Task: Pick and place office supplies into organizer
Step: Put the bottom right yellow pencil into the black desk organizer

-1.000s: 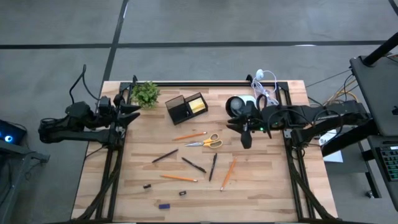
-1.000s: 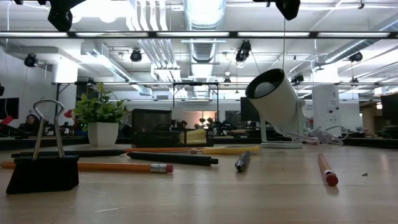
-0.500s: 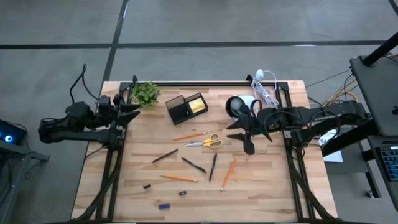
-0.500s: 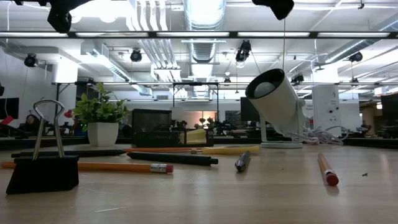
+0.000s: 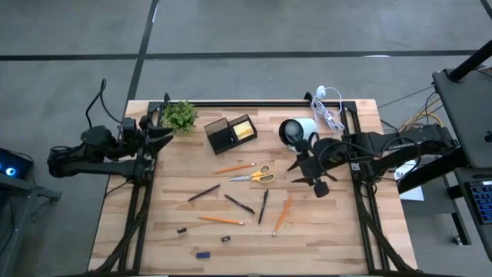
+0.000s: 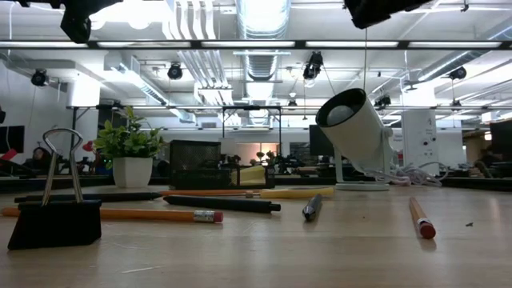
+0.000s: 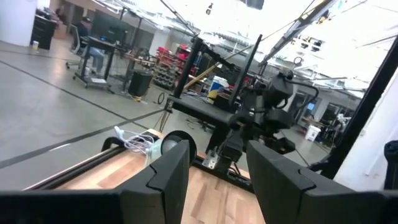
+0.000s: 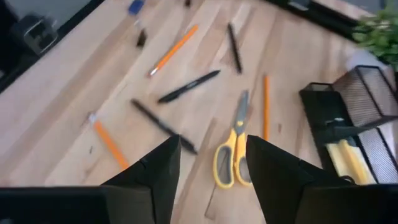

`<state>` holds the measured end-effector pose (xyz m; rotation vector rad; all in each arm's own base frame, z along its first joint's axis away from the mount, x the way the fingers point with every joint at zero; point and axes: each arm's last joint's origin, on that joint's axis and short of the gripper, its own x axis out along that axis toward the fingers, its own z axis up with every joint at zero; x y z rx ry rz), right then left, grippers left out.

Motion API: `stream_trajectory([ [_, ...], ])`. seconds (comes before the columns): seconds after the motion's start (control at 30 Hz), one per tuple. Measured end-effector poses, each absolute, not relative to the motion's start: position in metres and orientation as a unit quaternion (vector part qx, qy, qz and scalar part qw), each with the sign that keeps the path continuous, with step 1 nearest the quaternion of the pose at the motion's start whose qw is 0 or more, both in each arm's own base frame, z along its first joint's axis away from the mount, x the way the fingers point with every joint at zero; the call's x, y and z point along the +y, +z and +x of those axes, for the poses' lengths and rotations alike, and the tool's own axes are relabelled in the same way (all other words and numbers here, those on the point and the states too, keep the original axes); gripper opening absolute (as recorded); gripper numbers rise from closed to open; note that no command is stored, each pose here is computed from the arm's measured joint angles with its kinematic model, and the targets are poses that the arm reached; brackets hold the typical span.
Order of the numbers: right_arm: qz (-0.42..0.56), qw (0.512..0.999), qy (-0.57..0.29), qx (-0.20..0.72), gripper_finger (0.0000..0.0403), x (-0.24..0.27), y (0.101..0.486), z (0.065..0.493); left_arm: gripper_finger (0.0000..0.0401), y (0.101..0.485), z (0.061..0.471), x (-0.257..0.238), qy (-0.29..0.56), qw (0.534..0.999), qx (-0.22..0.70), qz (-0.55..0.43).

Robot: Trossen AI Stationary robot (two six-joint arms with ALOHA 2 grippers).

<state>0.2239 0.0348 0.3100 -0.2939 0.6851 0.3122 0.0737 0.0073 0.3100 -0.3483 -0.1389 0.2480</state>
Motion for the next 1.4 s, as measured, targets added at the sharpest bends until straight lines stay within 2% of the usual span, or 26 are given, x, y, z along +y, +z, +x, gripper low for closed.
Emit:
stream_trajectory([
  [0.3, -0.151, 0.903, 0.186, 0.357, 0.0175, 0.040, 0.303, 0.225, 0.0146, 0.310, 0.074, 0.008, 0.132, 0.973, -0.070, -0.173],
  [0.43, -0.166, 0.871, 0.251, 0.388, 0.0183, 0.056, 0.287, 0.231, 0.0146, 0.310, 0.074, 0.008, 0.134, 0.973, -0.070, -0.173],
  [0.57, -0.154, 0.850, 0.265, 0.429, 0.0187, 0.067, 0.270, 0.241, 0.0146, 0.310, 0.074, 0.008, 0.135, 0.973, -0.070, -0.173],
  [0.77, -0.163, 0.833, 0.281, 0.448, 0.0179, 0.081, 0.270, 0.266, 0.0146, 0.310, 0.074, 0.008, 0.136, 0.973, -0.070, -0.173],
  [0.9, -0.191, 0.783, 0.301, 0.510, 0.0172, 0.088, 0.260, 0.281, 0.0146, 0.310, 0.074, 0.008, 0.139, 0.973, -0.071, -0.173],
  [1.13, -0.182, 0.729, 0.303, 0.586, 0.0169, 0.099, 0.237, 0.316, 0.0146, 0.310, 0.073, 0.009, 0.146, 0.972, -0.072, -0.172],
  [1.4, -0.214, 0.722, 0.302, 0.585, 0.0167, 0.114, 0.231, 0.339, 0.0146, 0.310, 0.073, 0.009, 0.147, 0.972, -0.072, -0.172],
])
